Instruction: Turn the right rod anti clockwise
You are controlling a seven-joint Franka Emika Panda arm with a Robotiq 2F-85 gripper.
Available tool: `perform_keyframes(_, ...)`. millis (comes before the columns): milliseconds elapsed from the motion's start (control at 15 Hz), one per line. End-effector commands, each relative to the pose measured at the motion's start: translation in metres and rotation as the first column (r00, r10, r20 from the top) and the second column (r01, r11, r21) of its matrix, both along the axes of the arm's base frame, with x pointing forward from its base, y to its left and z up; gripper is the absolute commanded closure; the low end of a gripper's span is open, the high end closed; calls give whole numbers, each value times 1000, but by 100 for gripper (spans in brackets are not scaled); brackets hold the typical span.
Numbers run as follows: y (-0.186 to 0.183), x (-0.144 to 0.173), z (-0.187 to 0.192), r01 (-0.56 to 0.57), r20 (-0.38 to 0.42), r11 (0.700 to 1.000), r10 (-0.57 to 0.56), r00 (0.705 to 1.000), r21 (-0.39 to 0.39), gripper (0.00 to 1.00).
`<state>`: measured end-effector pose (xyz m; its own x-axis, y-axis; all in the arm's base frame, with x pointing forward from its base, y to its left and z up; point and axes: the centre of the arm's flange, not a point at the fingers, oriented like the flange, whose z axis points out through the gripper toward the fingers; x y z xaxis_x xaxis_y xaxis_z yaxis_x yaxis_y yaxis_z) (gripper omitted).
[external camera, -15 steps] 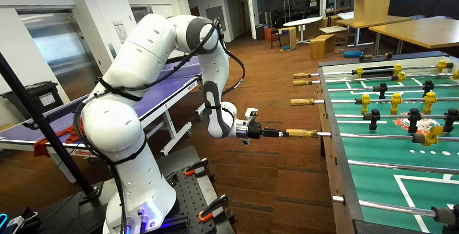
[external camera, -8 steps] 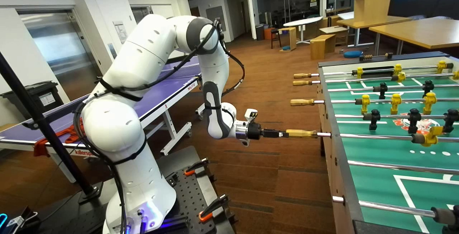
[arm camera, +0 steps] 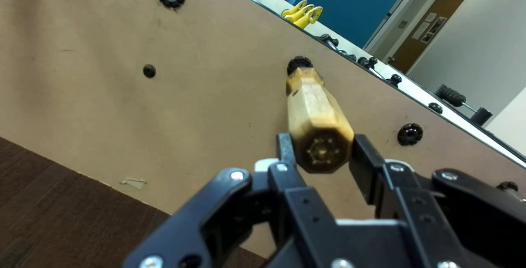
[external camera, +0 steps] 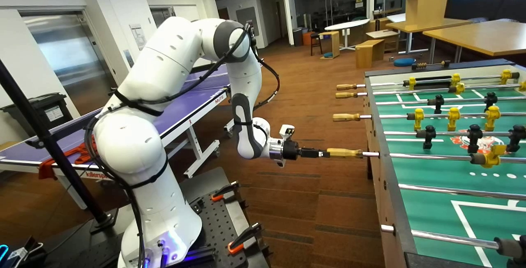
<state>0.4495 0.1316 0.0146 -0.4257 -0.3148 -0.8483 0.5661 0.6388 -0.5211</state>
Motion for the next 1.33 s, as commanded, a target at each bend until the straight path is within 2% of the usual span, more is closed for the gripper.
perform_keyframes(0,2,-1,10,24,24,999,-24,999,-34,36)
perform_keyframes(133,1,-1,11,35,31,999,-34,999,-41,28)
perform_keyframes(400,0,-2,13,55,44,997,-53,998,-54,0)
perform_keyframes(867,26,-13,21,16,32,1000,-16,999,-11,0)
perform_keyframes(1267,67,-19,71,-14,70,998,10,997,58,0)
